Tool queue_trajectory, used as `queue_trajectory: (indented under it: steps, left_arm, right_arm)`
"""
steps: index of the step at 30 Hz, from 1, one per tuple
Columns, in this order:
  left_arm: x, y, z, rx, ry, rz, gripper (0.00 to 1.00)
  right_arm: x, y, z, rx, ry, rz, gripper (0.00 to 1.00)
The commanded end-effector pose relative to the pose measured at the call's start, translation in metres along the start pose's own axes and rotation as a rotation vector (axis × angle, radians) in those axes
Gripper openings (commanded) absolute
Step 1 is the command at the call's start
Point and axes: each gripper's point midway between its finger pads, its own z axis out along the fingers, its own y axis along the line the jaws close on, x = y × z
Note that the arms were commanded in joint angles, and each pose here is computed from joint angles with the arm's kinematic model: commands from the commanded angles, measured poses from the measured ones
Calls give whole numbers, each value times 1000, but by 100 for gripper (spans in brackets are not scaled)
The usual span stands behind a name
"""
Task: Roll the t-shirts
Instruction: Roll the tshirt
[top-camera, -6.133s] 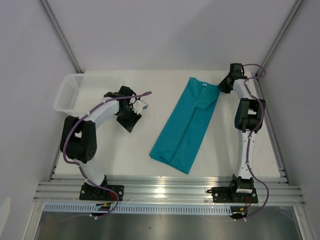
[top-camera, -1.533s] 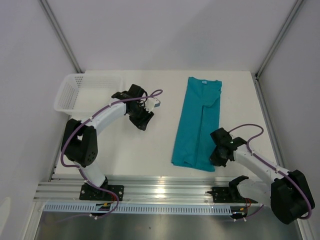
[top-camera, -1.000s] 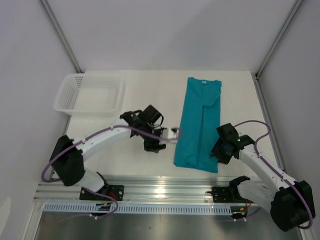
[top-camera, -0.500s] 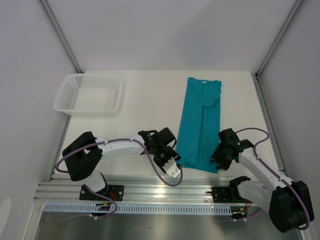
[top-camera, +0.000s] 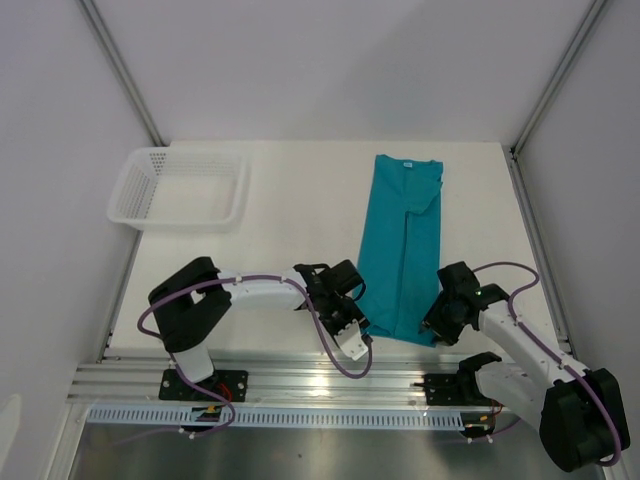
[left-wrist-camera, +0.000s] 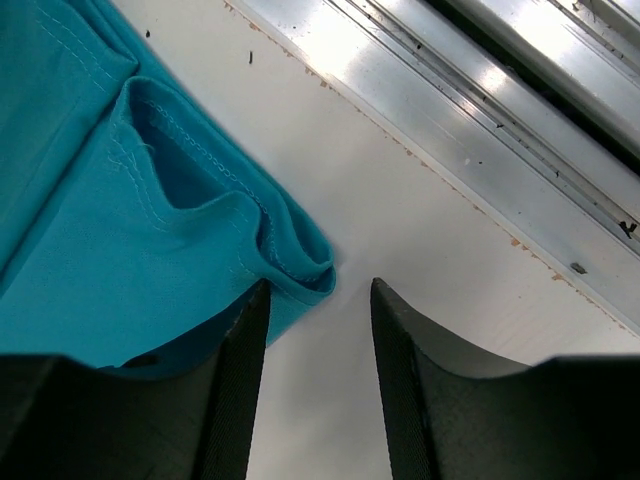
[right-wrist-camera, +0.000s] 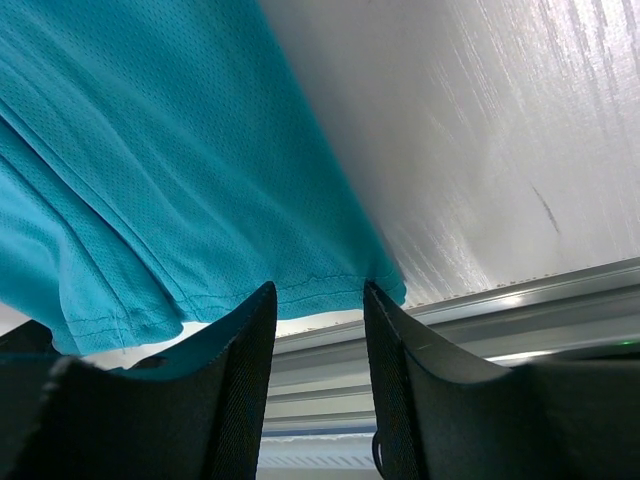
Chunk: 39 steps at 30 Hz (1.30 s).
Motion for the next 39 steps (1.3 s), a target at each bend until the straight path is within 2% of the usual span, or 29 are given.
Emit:
queue_trajectory:
  steps: [1,4,7,8,10,15,20,23,29,34,36,37,39]
  left_arm:
    - [-11,9,0,-14,-36,3,48]
    - [-6,5,2,-6,-19,-15,45]
    - [-11,10,1,-20,-40,-15,34]
    - [-15,12,1,-23,-57,-14,24]
    - [-19,18,-1,-42,-71,-16,18]
    - [-29,22,-2,-47,-109,-24,14]
    - [-31,21,0,-45,-115,-24,1]
    - [-33,20,1,-39,-125,-33,1]
    - [-44,15,4,-26,-158,-62,1]
    - [-47,14,6,-22,-164,-74,1]
    - [-41,14,7,-23,-138,-57,12]
    - [-40,12,7,-21,-129,-51,23]
    - [-34,10,5,-18,-97,-27,31]
  right_arm:
    - [-2,3,-7,-3,-6,13,43]
    - [-12,6,-18,11,-50,0,43]
    - [-20,5,-24,30,-91,-2,43]
    - [-20,4,-24,30,-91,-1,43]
    - [-19,5,-25,22,-92,18,43]
    - [-24,3,-31,11,-139,74,45]
    - [-31,-1,-35,43,-175,151,45]
    - [-28,-4,-29,70,-163,205,45]
    - [-30,-7,-19,94,-163,213,45]
    - [-43,-9,-28,120,-235,250,45]
    - [-51,2,-35,76,-262,210,45]
    - [-54,4,-38,66,-269,211,44]
    - [-55,7,-42,58,-270,198,44]
